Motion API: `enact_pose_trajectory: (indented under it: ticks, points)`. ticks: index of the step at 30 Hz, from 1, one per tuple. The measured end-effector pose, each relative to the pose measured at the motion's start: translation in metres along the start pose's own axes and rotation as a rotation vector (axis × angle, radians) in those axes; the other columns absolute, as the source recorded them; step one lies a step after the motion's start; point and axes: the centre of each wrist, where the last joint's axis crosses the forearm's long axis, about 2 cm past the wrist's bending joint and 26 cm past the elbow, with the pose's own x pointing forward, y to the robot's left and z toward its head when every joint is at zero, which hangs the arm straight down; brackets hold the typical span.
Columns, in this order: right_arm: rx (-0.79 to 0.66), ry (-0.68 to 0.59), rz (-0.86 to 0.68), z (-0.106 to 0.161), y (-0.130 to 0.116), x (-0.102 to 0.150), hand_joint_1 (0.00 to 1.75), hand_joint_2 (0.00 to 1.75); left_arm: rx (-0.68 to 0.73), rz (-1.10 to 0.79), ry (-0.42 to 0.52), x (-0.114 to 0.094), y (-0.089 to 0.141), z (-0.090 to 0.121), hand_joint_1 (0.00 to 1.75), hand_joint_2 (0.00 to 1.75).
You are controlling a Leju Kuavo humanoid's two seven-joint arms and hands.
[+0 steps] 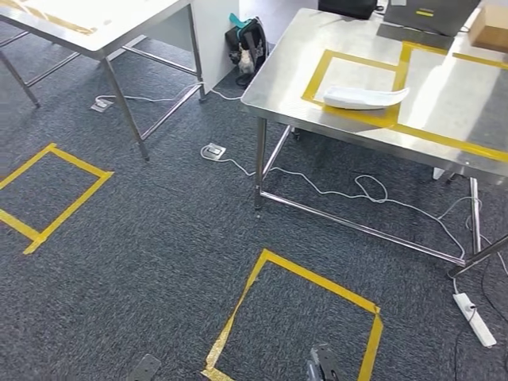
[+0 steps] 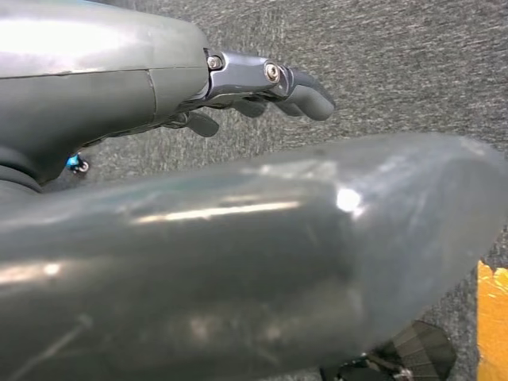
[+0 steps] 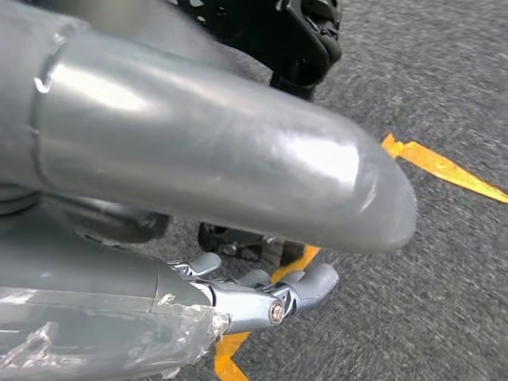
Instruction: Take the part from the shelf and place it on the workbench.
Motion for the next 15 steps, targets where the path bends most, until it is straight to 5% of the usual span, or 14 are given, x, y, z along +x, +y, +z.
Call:
enact_pose_trajectory:
  ticks: [15]
  points:
    - [-0.010, 0.005, -0.012, 0.0010, -0.0006, -0.0030, 0.00, 0.00, -0.036, -0.033, 0.073, 0.0023, -0.0082, 0.0021, 0.00, 0.00]
